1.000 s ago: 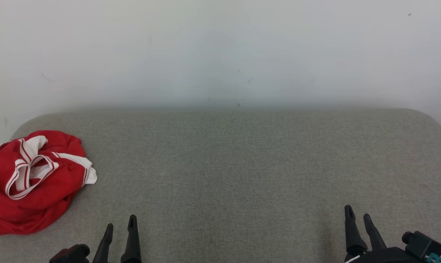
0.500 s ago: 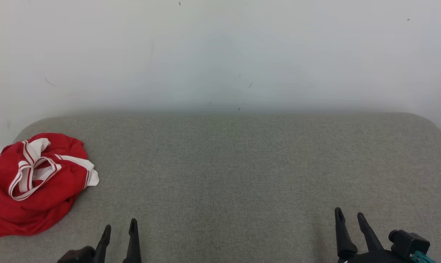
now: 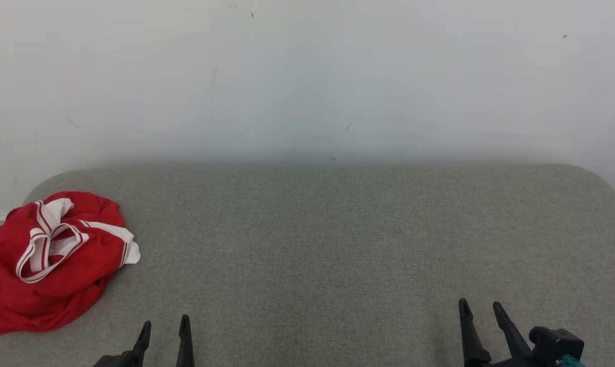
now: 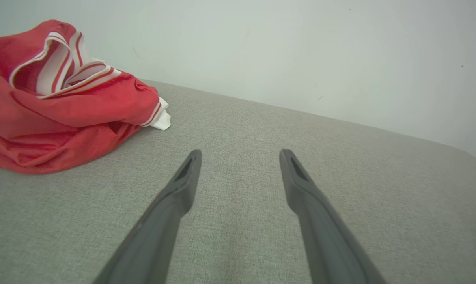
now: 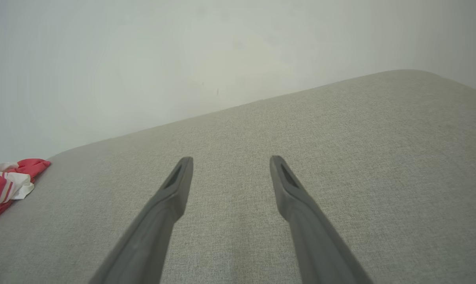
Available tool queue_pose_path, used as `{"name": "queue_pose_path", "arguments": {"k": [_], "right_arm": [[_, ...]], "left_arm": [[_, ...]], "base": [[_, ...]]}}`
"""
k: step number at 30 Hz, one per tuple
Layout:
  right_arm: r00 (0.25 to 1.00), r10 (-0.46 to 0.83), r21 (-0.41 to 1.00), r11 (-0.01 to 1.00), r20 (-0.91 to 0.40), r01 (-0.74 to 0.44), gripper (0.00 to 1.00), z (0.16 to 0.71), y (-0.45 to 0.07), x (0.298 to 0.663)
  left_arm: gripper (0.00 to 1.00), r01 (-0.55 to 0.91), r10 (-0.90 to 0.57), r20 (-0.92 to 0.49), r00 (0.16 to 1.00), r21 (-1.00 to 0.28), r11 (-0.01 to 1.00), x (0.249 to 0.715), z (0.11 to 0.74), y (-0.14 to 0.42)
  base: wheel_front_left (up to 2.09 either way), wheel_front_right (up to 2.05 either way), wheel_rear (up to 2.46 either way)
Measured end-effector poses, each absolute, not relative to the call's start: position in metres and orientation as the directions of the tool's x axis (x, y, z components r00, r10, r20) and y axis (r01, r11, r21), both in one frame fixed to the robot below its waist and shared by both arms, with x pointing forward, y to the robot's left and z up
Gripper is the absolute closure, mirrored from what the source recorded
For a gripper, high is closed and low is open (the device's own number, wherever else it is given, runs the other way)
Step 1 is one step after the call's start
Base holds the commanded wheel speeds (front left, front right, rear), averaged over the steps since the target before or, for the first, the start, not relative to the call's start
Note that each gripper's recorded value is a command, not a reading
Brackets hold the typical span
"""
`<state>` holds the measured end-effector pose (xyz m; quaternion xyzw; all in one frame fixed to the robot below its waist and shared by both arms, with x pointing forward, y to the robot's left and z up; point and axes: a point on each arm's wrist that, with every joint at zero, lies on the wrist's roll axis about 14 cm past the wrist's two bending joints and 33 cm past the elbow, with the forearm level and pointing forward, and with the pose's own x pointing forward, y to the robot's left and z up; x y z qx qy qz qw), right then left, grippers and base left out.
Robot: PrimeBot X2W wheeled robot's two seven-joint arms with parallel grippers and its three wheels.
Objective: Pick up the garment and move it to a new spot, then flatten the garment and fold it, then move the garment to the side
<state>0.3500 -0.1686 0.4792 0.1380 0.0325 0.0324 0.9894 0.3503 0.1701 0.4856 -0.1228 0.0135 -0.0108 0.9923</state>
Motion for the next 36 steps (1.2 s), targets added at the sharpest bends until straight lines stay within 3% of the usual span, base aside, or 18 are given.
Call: {"name": "queue_pose_path", "arguments": {"k": [36], "right_arm": [[0.986,0.167,0.02,0.986,-0.018,-0.167,0.0,0.483,-0.146,0.345]], "left_arm": [[0.0,0.044,-0.043,0.01,0.999,-0.051,0.998,0.342,0.485,0.17]], "base": [[0.0,0.0,0.0]]}}
